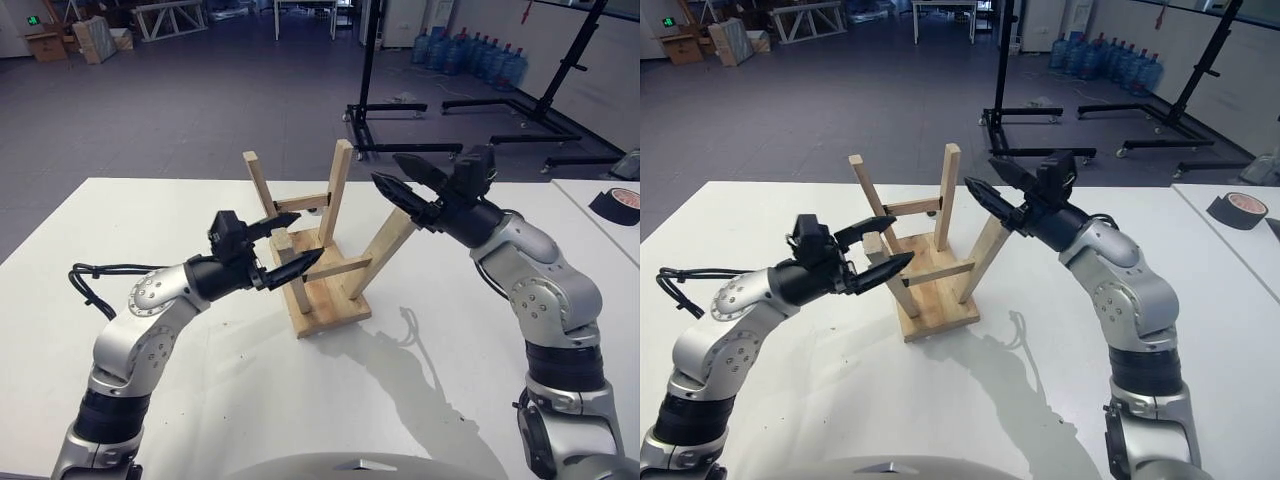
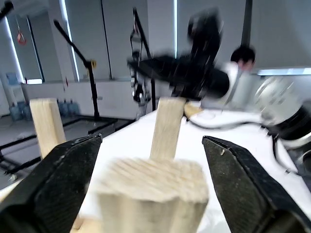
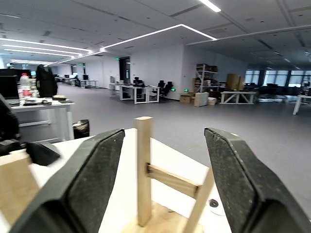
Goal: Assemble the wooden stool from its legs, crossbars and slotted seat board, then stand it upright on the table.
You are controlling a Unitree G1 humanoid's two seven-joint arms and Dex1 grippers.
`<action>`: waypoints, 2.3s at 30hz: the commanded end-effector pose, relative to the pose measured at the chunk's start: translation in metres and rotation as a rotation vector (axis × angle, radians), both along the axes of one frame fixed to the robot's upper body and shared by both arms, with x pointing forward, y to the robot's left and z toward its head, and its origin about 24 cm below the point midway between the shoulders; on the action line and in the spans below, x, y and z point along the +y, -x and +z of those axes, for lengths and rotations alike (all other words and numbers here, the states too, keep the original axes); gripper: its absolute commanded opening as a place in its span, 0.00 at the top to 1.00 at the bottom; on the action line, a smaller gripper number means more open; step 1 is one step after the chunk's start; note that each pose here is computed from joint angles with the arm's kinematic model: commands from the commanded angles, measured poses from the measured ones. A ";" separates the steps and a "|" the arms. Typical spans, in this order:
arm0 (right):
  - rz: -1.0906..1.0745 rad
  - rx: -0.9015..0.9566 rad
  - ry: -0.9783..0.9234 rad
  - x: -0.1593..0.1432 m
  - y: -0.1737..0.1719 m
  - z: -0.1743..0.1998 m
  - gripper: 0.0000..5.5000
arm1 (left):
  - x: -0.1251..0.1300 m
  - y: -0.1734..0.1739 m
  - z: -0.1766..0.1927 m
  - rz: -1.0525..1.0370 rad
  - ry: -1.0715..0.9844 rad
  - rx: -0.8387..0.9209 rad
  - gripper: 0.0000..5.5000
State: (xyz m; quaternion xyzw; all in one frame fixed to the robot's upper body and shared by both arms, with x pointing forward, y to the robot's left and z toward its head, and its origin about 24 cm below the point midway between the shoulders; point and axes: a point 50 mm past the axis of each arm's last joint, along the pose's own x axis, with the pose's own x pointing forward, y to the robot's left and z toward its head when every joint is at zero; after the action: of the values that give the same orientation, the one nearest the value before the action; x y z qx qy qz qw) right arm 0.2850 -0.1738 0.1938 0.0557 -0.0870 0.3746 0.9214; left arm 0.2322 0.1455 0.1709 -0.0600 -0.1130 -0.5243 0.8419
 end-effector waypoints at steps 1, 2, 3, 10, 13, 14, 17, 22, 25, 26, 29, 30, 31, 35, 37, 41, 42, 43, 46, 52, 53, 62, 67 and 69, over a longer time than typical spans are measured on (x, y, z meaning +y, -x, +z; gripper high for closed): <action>-0.038 -0.038 -0.061 -0.006 -0.002 0.017 0.45 | 0.014 -0.001 0.013 0.027 0.055 -0.017 0.31; -0.037 -0.061 -0.059 -0.005 -0.002 0.024 0.45 | 0.017 -0.001 0.015 0.034 0.064 -0.016 0.31; -0.040 -0.083 -0.046 -0.003 -0.002 0.029 0.45 | 0.019 0.000 0.017 0.036 0.080 -0.018 0.31; 0.039 -0.120 -0.107 -0.005 0.017 0.053 0.45 | 0.034 0.008 0.031 0.057 0.209 -0.039 0.31; 0.059 -0.062 -0.088 0.005 0.031 0.042 0.45 | 0.035 0.011 0.027 0.100 0.191 -0.034 0.31; 0.082 -0.020 -0.107 0.012 0.037 0.036 0.45 | 0.035 0.012 0.024 0.114 0.185 -0.029 0.31; 0.194 0.098 -0.167 0.038 0.056 0.014 0.45 | 0.035 0.009 0.016 0.154 0.158 0.001 0.31; 0.198 0.219 -0.134 0.062 0.063 -0.019 0.45 | 0.031 -0.012 -0.008 0.252 0.001 0.090 0.31; 0.161 0.235 -0.128 0.061 0.062 -0.027 0.45 | 0.027 -0.020 -0.019 0.306 -0.062 0.096 0.31; 0.152 0.239 -0.123 0.060 0.062 -0.029 0.45 | 0.026 -0.022 -0.022 0.329 -0.072 0.098 0.31; 0.105 0.253 -0.107 0.056 0.059 -0.037 0.45 | 0.022 -0.023 -0.032 0.353 -0.100 0.111 0.31; 0.081 0.258 -0.104 0.054 0.057 -0.040 0.45 | 0.018 -0.022 -0.036 0.334 -0.110 0.121 0.31; 0.061 0.261 -0.101 0.052 0.055 -0.041 0.45 | 0.014 -0.019 -0.038 0.310 -0.117 0.128 0.31; -0.034 0.275 -0.046 0.042 0.046 -0.051 0.45 | -0.001 -0.001 -0.043 0.107 -0.097 0.199 0.31; -0.096 0.276 -0.006 0.037 0.038 -0.057 0.45 | -0.012 0.007 -0.042 0.007 -0.097 0.206 0.31; -0.125 0.216 0.095 0.035 0.015 -0.063 0.45 | -0.037 0.005 -0.035 -0.108 -0.068 0.209 0.31; -0.125 0.204 0.115 0.033 0.010 -0.064 0.45 | -0.041 0.003 -0.034 -0.118 -0.069 0.208 0.31; -0.123 0.194 0.132 0.031 0.005 -0.065 0.45 | -0.044 0.001 -0.034 -0.123 -0.072 0.206 0.31; -0.112 0.152 0.194 0.020 -0.007 -0.067 0.45 | -0.045 -0.001 -0.030 -0.109 -0.068 0.189 0.31; -0.012 0.067 0.172 0.013 -0.008 -0.048 0.45 | -0.014 0.007 -0.025 -0.051 -0.012 0.204 0.31; 0.010 0.061 0.138 0.011 -0.005 -0.042 0.45 | -0.010 0.011 -0.026 -0.051 -0.005 0.208 0.31; 0.156 0.223 -0.124 -0.049 0.042 -0.031 0.45 | 0.000 0.025 -0.019 -0.084 0.060 0.166 0.31; 0.222 0.449 0.148 -0.055 0.076 -0.102 0.45 | 0.000 0.027 -0.022 -0.107 0.033 0.156 0.31; 0.282 0.472 0.253 -0.046 0.084 -0.120 0.45 | 0.000 0.024 -0.021 -0.116 0.031 0.150 0.31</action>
State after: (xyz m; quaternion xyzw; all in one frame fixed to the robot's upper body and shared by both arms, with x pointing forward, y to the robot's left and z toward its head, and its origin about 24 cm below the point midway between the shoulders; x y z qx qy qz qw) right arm 0.2050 -0.2245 0.0832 0.0757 0.1679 0.4639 0.8666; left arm 0.2053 0.1453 0.1476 -0.1330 -0.0532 -0.5583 0.8172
